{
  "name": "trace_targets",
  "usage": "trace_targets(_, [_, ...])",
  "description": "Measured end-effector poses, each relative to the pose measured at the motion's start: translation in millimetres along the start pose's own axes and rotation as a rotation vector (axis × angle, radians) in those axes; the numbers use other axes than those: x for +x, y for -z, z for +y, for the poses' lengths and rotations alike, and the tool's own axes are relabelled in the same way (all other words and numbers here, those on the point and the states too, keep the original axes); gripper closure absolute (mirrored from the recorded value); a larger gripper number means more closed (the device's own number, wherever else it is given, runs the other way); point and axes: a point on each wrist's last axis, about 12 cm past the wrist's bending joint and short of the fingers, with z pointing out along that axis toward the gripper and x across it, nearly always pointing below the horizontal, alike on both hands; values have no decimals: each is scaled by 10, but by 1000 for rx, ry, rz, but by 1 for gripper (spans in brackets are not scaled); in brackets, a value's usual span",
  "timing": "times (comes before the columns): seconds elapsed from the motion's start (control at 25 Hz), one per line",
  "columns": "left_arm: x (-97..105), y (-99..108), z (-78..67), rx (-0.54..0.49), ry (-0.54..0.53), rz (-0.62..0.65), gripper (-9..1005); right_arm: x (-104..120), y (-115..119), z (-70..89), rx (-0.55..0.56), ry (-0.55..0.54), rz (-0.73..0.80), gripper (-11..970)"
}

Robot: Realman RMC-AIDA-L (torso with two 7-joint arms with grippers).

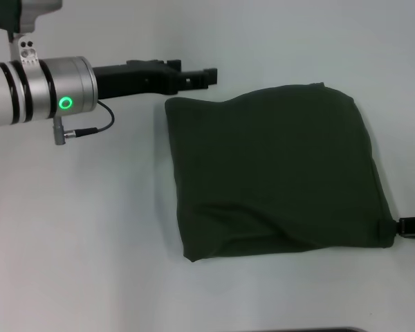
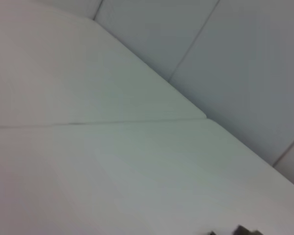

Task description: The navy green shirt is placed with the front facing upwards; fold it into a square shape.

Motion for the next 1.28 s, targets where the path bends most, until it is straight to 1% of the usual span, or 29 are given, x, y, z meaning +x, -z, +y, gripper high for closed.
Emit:
trace_targets(0.2, [8, 23, -69, 63, -34, 41, 62, -44, -38, 31, -13, 16, 5, 944])
trace_targets(0.32, [10, 64, -58, 67, -35, 41, 62, -71, -47, 47, -16, 26, 18, 937])
trace_targets(0.48, [11, 88, -40, 61, -33, 38, 63, -86, 17, 66, -29, 35, 2, 909])
trace_targets(0.72, [-1, 84, -40, 60, -37, 37, 63, -139, 295, 77, -30, 55, -121, 642])
trace_targets(0.84, [-9, 78, -41, 59, -40, 36, 63, -198, 456, 128, -44, 82, -177, 528])
trace_targets(0.96, [-10, 74, -44, 59, -42, 36, 63, -298, 556, 220, -86, 141, -244, 426])
trace_targets(1.04, [-13, 73, -45, 60, -43, 36, 63, -377, 564, 284, -124, 189, -289, 375])
trace_targets(1.12, [-17, 72, -44, 59, -44, 35, 63, -458, 510, 334, -152, 228, -321, 323])
trace_targets(1.28, [-29, 68, -30, 45, -46, 23, 63, -643, 294, 382, -150, 255, -334, 330])
